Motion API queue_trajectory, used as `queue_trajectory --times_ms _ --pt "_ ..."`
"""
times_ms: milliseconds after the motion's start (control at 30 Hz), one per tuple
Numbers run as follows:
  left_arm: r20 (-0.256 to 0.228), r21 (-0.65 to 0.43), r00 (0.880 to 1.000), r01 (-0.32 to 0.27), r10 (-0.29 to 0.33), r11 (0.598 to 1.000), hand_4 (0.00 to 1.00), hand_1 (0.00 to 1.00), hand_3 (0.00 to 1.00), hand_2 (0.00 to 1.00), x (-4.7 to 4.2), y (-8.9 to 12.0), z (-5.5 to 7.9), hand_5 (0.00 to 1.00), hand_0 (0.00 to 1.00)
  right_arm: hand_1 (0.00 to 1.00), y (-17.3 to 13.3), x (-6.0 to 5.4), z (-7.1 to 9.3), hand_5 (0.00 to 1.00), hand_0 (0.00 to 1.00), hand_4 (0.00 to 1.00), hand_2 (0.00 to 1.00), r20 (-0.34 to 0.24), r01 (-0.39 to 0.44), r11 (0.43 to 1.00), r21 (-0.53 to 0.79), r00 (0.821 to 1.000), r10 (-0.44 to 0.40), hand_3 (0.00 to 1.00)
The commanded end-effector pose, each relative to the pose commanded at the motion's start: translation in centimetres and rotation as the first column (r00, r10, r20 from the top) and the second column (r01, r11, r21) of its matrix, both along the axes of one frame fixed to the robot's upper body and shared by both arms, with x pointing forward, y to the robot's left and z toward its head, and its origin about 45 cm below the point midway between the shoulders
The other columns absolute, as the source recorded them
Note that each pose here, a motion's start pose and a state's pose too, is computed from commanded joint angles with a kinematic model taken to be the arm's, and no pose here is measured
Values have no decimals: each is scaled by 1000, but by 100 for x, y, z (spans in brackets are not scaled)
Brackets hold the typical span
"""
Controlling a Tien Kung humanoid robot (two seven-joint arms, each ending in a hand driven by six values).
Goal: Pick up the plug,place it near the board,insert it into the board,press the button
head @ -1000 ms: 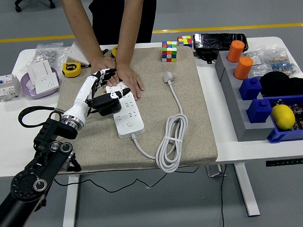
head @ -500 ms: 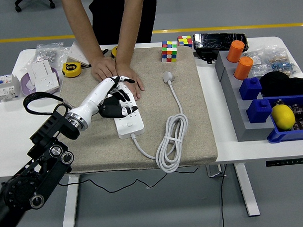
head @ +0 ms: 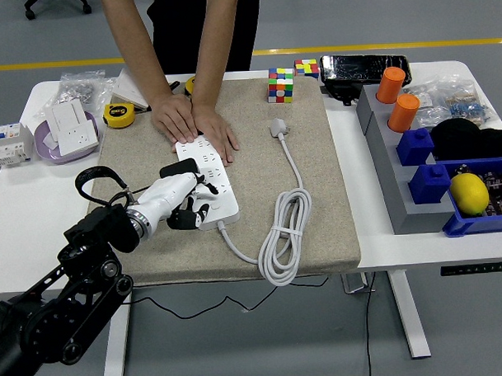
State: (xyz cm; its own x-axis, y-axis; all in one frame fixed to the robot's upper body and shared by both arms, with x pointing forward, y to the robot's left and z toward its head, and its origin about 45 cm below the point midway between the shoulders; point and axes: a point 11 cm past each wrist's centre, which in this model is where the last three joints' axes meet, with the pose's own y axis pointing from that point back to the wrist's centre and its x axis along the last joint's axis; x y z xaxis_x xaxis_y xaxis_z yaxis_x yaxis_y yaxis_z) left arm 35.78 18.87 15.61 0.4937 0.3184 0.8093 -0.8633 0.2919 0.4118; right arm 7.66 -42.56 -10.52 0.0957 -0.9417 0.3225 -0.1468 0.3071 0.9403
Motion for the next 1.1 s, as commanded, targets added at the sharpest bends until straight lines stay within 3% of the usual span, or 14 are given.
queue_trajectory --times_ms 333,500,800,1100 --pt "-33 9 999 27 -27 1000 497 27 687 153 -74 -62 -97 2 172 745 1 -2 -1 798 820 998 740 0 -1 1000 0 1000 1 757" --pt "-24 11 1000 19 -18 1000 493 27 683 152 -63 -32 -112 2 173 744 1 -7 -1 798 819 998 742 -1 1 1000 0 1000 -1 757" --pt "9 1 1000 20 -20 1000 495 26 680 151 -31 -49 3 2 172 746 1 12 2 798 820 998 741 3 3 1000 0 1000 -3 757" --pt "-6 46 1000 -3 3 999 499 24 675 150 -17 68 -86 2 173 744 -2 18 4 798 819 998 741 6 6 1000 0 1000 -6 757"
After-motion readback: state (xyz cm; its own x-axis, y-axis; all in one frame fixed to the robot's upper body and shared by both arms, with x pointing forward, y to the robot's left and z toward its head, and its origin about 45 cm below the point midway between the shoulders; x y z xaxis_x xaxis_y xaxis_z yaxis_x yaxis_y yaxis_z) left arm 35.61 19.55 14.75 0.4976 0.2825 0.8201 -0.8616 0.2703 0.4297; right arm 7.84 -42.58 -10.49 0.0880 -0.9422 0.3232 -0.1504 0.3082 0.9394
